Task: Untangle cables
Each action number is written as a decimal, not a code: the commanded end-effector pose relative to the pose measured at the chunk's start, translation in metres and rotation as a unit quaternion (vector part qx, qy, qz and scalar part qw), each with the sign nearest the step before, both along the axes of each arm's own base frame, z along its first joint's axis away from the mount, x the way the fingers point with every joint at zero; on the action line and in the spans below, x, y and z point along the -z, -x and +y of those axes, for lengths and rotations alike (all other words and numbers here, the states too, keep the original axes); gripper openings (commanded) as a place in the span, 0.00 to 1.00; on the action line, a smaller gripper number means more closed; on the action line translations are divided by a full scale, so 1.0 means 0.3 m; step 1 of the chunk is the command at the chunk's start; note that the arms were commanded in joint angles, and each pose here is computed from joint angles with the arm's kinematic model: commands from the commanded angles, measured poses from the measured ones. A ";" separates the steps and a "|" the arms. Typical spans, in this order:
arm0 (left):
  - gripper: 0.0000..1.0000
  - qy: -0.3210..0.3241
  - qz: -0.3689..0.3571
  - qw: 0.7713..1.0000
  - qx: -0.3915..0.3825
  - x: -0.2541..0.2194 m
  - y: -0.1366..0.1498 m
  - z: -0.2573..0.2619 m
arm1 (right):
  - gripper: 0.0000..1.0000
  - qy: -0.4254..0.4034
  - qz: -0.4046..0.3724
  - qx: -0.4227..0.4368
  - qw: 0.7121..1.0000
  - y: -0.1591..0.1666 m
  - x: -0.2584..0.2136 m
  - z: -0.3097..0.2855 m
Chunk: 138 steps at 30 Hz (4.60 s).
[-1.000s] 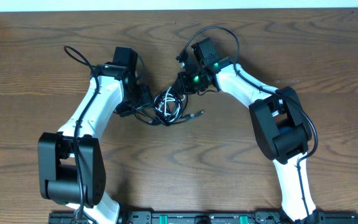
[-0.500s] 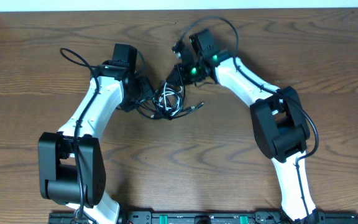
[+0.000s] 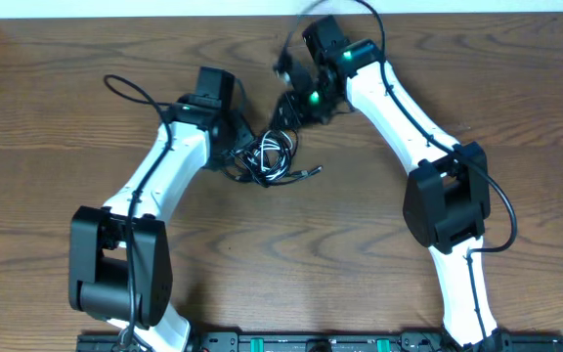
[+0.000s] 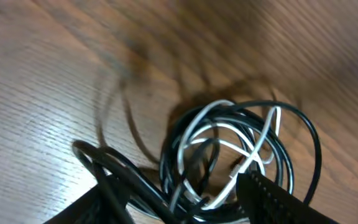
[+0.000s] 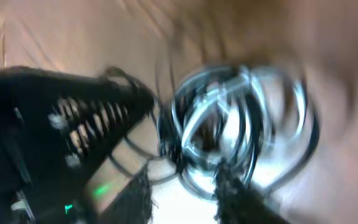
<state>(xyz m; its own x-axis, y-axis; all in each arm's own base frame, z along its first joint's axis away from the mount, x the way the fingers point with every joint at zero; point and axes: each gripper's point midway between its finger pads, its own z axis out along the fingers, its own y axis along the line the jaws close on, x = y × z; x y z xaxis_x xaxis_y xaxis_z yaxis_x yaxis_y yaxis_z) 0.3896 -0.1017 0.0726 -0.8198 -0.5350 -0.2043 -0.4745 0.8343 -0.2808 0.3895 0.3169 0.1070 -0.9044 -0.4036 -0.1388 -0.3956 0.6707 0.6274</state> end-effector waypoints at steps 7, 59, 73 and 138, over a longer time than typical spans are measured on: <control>0.63 -0.038 -0.001 0.999 -0.004 0.025 -0.001 0.020 | 0.99 0.062 0.116 0.012 0.991 0.154 0.067 -0.047; 0.08 0.094 -0.025 0.995 0.002 0.184 -0.165 -0.062 | 0.40 -0.015 -0.144 -0.169 0.975 0.034 0.044 0.103; 0.67 0.185 -0.057 0.981 0.023 0.014 -0.179 -0.092 | 0.50 0.020 -0.218 -0.150 0.964 -0.087 0.070 0.095; 0.85 0.117 0.036 0.992 0.000 -0.070 0.074 0.189 | 0.99 0.107 -0.376 -0.074 0.917 -0.312 0.095 0.185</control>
<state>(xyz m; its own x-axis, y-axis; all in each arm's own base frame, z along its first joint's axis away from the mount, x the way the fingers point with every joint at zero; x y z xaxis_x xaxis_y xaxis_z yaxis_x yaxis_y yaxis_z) 0.3712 -0.0429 0.0967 -0.8161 -0.5773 -0.0274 -0.5101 0.7417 -0.4355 0.4640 0.3897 0.0960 -0.5312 -0.5720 -0.6250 -0.7830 0.6132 0.1043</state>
